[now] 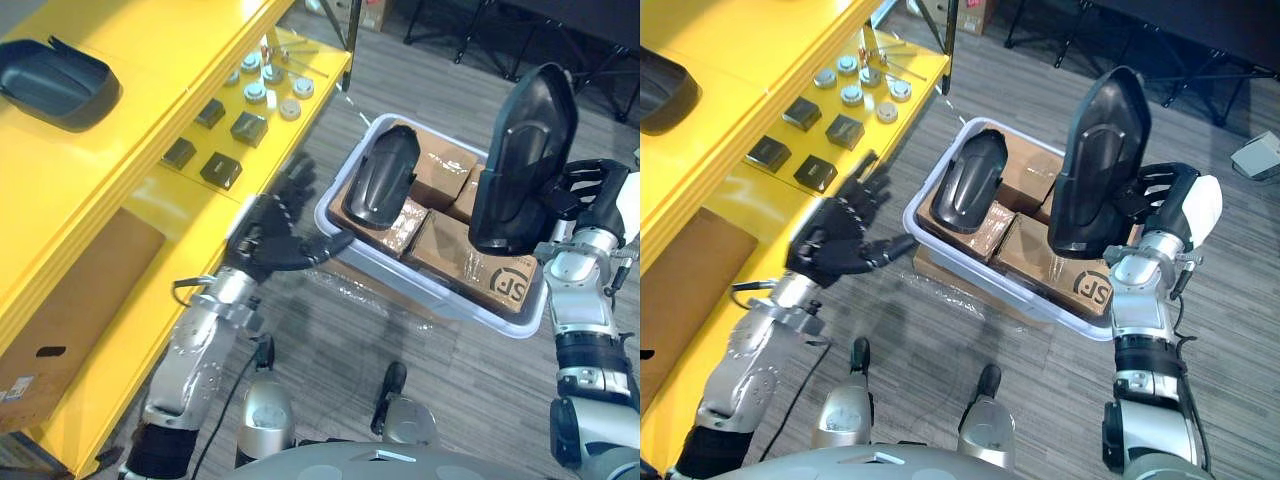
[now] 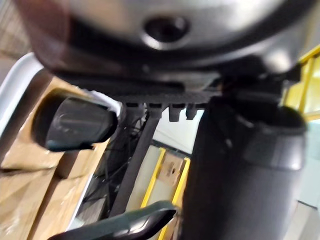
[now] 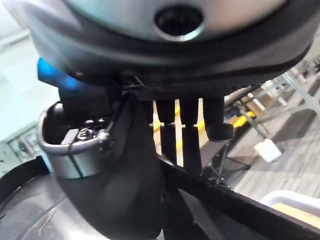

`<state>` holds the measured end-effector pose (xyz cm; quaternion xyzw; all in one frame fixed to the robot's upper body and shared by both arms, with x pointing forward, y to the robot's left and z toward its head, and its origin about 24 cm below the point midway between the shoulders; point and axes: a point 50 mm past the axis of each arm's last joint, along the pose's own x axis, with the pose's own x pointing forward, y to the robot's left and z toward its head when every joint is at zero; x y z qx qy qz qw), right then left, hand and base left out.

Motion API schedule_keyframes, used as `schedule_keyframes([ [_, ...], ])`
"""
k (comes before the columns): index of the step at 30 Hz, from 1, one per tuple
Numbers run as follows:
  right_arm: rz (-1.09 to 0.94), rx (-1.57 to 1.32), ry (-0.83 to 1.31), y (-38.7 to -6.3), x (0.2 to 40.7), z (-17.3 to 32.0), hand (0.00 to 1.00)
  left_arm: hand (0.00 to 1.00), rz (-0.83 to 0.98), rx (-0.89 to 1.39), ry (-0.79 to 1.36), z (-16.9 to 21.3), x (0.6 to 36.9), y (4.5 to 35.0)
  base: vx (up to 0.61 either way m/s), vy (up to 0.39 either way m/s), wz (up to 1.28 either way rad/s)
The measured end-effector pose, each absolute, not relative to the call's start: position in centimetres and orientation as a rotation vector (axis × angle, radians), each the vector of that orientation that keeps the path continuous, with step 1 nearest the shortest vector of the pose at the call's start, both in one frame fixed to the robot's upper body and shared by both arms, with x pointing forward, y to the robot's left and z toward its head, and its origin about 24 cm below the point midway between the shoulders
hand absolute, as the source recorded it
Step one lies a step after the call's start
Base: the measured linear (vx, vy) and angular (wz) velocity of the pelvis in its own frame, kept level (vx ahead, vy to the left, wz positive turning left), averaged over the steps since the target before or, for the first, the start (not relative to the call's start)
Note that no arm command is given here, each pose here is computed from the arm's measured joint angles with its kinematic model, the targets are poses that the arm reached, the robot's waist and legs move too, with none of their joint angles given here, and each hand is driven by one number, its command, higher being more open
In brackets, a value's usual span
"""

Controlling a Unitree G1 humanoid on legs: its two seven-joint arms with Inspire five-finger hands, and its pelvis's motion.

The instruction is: Walk over and take three plastic housings, then place them on the shelf

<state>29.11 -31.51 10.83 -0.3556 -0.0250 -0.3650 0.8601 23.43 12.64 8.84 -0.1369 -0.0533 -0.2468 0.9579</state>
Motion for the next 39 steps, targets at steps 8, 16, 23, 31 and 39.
schedule_keyframes([
  [8, -0.617, -0.8, -0.127, -27.6, 27.2, 7.4, 0.0, 1.0, -0.496, -0.382, 0.131, 4.5, 23.1, 9.2, -0.02, -0.004, -0.18],
  [16, -0.566, -0.702, -0.184, -24.4, 25.4, 5.3, 0.0, 1.0, -0.553, -0.412, 0.193, 3.8, 23.1, 6.4, 0.0, -0.009, -0.12],
  [23, -0.451, -0.569, -0.155, -20.0, 24.4, 2.8, 0.0, 1.0, -0.517, -0.404, 0.312, 1.7, 23.0, 5.0, 0.0, -0.004, -0.03],
  [31, -0.349, -0.458, -0.147, -16.2, 24.3, 2.0, 0.0, 1.0, -0.379, -0.382, 0.348, 0.9, 23.5, 4.9, 0.0, 0.0, 0.0],
  [39, -0.332, -0.329, -0.111, -14.5, 24.1, 1.7, 0.0, 0.0, -0.166, -0.445, 0.299, 1.4, 24.6, 5.8, 0.0, 0.0, 0.0],
])
